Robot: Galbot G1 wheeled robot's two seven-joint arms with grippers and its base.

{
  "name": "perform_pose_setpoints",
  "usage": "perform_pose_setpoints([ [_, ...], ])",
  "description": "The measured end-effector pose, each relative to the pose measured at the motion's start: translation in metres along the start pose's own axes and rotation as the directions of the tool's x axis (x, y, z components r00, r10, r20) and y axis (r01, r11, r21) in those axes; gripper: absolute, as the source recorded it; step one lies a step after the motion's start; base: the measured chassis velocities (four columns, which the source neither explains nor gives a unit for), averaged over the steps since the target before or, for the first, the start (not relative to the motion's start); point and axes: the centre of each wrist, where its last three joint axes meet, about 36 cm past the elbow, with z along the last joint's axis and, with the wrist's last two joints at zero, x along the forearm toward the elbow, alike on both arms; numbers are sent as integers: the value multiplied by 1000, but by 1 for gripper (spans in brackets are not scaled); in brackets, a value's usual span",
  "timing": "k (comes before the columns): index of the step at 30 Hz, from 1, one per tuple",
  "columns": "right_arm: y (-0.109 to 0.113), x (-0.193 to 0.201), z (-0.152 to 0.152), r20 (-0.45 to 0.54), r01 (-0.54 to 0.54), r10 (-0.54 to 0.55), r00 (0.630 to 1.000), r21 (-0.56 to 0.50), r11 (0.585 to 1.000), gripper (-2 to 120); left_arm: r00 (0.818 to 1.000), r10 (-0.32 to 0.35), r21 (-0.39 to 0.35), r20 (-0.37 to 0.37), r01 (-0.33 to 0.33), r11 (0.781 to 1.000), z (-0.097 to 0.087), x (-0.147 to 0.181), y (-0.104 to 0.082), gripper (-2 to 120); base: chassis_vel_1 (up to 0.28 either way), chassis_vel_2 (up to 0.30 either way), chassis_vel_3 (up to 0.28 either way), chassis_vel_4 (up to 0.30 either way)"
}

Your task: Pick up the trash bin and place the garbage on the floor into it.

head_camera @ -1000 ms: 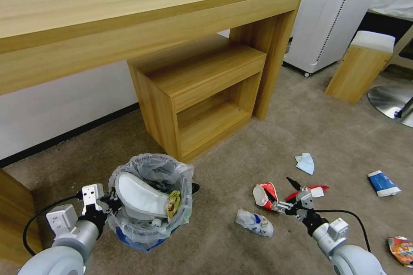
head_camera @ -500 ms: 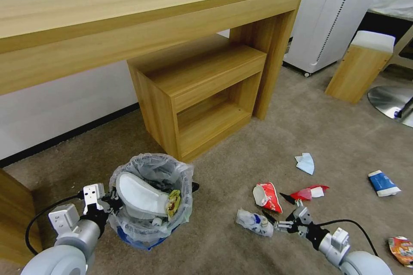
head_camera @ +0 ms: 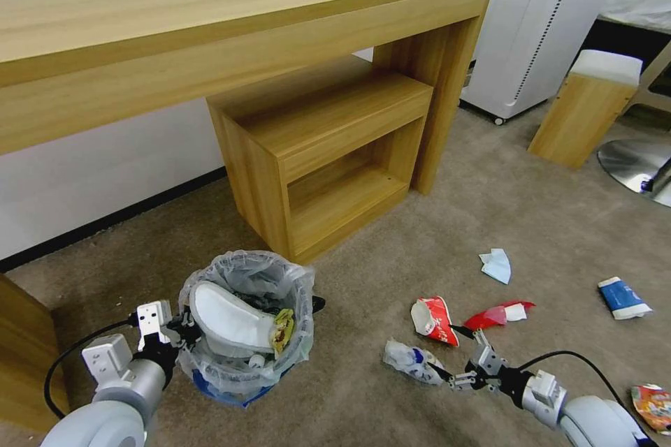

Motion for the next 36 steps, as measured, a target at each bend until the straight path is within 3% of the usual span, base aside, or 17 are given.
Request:
perform_pose_setpoints([
  [18, 9, -21, -21, -118, 27, -24, 993, 31, 999, 100, 1000, -11, -4, 5, 11, 1000, 7, -2, 1, 1, 0, 0, 0, 0],
  [36, 27, -41, -9, -181, 10, -8, 984, 12, 1000, 98, 1000, -13, 9, 10, 13, 1000, 7, 0, 0, 1, 0, 0, 0, 0],
])
